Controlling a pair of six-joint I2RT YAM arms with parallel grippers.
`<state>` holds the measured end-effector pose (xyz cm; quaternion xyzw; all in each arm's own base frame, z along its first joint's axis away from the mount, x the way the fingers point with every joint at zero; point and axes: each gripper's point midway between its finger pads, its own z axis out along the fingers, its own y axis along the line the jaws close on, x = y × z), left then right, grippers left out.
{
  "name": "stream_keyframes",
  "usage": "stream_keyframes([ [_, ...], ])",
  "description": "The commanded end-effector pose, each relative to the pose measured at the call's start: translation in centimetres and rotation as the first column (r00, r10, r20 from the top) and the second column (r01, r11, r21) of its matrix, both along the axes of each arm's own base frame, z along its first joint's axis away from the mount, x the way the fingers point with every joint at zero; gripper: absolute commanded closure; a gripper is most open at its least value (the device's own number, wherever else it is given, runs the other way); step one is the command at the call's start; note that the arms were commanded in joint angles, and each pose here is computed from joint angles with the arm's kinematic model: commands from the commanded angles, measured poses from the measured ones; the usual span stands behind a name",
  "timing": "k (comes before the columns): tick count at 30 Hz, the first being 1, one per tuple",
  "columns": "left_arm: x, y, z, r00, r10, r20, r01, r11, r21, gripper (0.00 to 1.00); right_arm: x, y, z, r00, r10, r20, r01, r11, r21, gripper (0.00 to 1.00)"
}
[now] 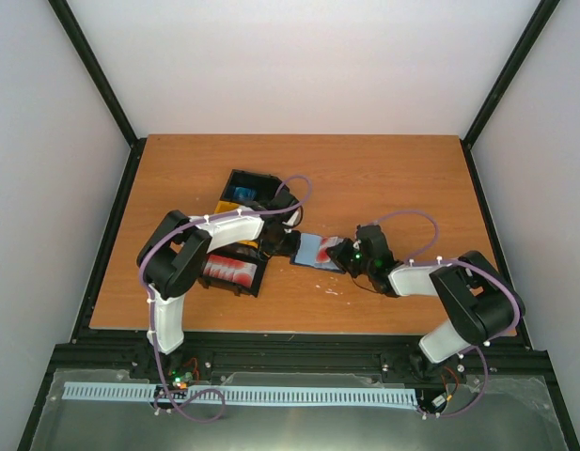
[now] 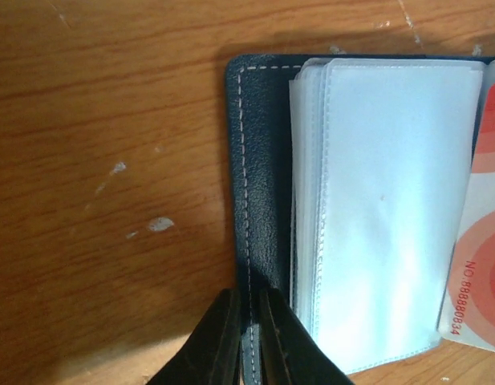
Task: Put the credit cards into the card holder
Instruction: Insert the credit card into the card holder.
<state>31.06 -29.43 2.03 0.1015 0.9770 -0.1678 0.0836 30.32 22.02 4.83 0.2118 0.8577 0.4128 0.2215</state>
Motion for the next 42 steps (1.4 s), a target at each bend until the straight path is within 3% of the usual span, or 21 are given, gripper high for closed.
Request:
stream_keyframes([
  [1, -0.7, 0.1, -0.6, 0.999, -0.015, -0.031, 0.016, 1.000, 0.018, 0.90, -0.2, -1.0, -1.2, 1.000, 0.019, 0.018, -0.017, 0.996, -0.091, 0.97],
  [15, -0.9, 0.1, -1.0, 0.999, -0.015, -0.047, 0.016, 1.000, 0.017, 0.90, -0.5, 0.6, -2.1, 0.986, 0.153, 0.058, -0.148, 0.985, -0.093, 0.97],
  [37, -1.1, -0.1, -1.2, 0.998, -0.024, -0.059, 0.025, 1.000, 0.015, 0.90, -0.4, 2.1, -3.2, 0.983, 0.185, 0.009, -0.185, 0.983, -0.018, 0.97],
  [42, -0.8, 0.0, -1.1, 0.999, -0.007, -0.053, 0.008, 1.000, 0.024, 0.90, -1.3, 0.0, -4.1, 0.992, 0.103, -0.068, -0.109, 0.990, -0.089, 0.97],
])
